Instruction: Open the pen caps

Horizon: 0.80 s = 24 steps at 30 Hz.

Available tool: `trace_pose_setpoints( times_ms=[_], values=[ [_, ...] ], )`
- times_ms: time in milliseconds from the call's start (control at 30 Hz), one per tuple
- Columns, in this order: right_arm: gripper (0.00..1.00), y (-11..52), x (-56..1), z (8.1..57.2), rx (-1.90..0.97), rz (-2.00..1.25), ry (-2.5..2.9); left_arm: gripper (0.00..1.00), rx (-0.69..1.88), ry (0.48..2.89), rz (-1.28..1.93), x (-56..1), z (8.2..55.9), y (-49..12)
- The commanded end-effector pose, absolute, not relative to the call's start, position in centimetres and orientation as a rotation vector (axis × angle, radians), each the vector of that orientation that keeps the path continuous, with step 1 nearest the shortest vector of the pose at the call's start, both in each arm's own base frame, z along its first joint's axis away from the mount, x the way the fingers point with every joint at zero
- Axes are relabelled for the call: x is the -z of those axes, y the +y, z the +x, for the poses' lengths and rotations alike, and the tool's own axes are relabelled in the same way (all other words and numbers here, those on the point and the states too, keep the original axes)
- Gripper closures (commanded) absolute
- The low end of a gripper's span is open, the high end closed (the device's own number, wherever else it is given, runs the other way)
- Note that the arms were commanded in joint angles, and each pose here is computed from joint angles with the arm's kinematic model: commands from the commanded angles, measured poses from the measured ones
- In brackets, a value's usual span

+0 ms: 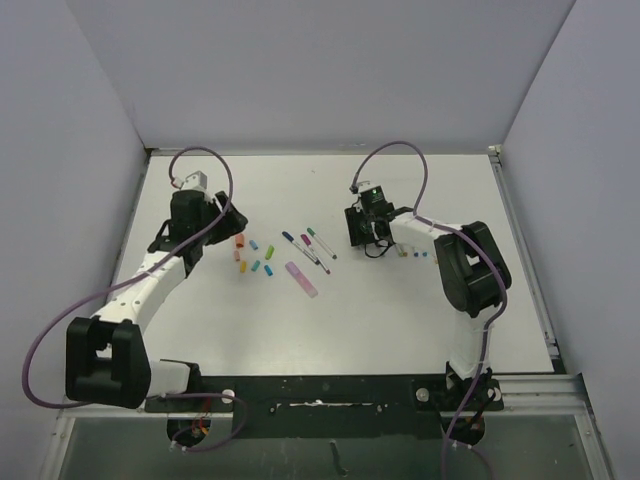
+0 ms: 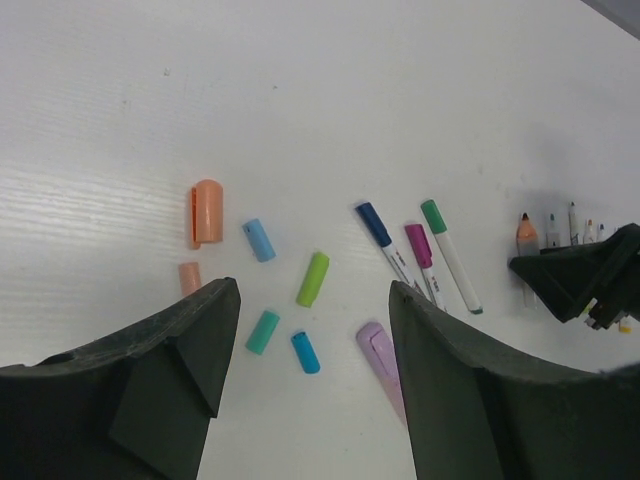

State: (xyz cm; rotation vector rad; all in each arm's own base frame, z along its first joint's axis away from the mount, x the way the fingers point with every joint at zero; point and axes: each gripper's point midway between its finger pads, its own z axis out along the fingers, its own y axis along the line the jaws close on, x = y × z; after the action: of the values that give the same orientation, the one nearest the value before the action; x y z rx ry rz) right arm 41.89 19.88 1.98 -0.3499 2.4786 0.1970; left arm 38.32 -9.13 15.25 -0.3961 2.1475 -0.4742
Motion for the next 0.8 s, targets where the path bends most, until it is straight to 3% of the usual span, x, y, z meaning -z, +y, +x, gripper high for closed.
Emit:
trace_pose_setpoints(
  times_ms=[0, 100, 233, 467, 767],
  values=[
    [0.53, 19.5, -2.1, 42.9, -0.169, -0.314, 2.472, 0.39, 0.588, 2.038, -0.376, -18.4, 37.8, -10.3],
    [0.50, 19.4, -3.3, 43.4, -0.158, -0.318, 2.428, 0.34, 0.621, 2.011, -0.375, -18.7, 37.1, -10.6],
    [0.42, 19.5, -6.1, 43.9, -0.138, -0.345, 2.342, 0.04, 0.670, 1.977, -0.364, -19.1, 36.2, -11.0],
    [0.36, 21.9, -11.2, 42.9, -0.200, -0.456, 2.189, 0.02, 0.742, 1.933, -0.357, -19.9, 35.5, -11.7],
    [0.37, 27.0, -11.0, 40.8, -0.255, -0.687, 2.175, 0.02, 0.764, 1.943, -0.363, -19.4, 35.1, -11.9]
  ],
)
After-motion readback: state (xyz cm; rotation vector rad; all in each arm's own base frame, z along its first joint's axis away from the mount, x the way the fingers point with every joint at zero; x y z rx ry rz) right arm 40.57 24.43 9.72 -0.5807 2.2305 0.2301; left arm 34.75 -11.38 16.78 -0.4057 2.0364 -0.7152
